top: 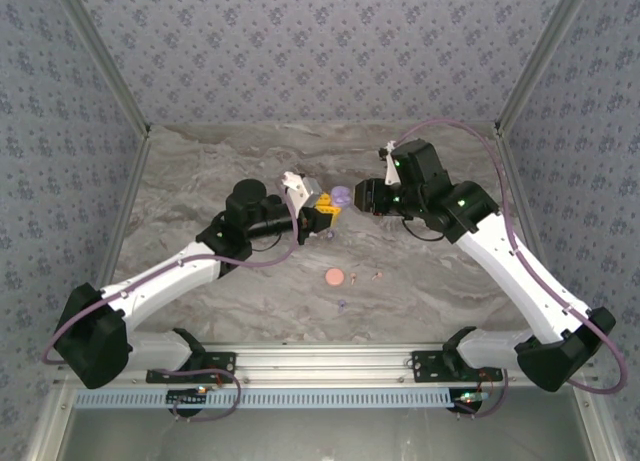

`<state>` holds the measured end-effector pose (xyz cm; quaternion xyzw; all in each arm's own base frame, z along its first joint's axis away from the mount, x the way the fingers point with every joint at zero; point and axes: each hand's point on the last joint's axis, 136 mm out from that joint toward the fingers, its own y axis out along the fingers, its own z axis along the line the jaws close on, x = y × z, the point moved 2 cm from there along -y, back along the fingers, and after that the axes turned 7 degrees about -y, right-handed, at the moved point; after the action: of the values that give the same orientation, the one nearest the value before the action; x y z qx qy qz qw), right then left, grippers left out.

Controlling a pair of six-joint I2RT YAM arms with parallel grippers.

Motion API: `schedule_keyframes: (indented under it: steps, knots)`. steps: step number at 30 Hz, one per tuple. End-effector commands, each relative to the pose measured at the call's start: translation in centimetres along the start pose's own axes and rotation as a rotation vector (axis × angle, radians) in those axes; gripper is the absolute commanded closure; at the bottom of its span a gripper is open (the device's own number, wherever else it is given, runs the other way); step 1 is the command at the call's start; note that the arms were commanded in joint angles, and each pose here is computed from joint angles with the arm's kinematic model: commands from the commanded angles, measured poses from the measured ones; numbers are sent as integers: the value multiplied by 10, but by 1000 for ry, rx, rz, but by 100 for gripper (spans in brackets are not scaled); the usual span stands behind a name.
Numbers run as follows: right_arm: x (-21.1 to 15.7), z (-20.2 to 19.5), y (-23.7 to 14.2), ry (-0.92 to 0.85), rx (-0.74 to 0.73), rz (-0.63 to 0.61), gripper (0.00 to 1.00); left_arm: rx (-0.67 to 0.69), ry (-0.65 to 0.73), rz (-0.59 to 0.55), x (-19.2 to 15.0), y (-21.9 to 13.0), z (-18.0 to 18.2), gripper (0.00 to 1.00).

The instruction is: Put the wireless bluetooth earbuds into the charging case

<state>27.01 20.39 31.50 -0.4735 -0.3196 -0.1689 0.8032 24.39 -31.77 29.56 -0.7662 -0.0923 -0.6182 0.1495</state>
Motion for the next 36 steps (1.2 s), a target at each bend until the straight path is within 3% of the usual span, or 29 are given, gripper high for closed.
schedule_keyframes:
  steps: [1, 10, 19, 28, 36]
  knots:
    - [-9, -12, -4, -5, -50, 17, 59, 34, 24, -19, 4, -7, -1, 100]
    - [-28, -33, 26, -18, -111, 71, 57, 237, -64, 7, -12, -24, 34, 100]
    - [-47, -53, 121, -126, -167, 259, 55, 415, -241, -4, -32, -72, 80, 100]
    - [-60, -56, 221, -195, -169, 405, 56, 488, -261, -3, -41, -104, 82, 100]
    - [-72, -53, 266, -221, -175, 461, 55, 501, -256, 13, -46, -109, 80, 100]
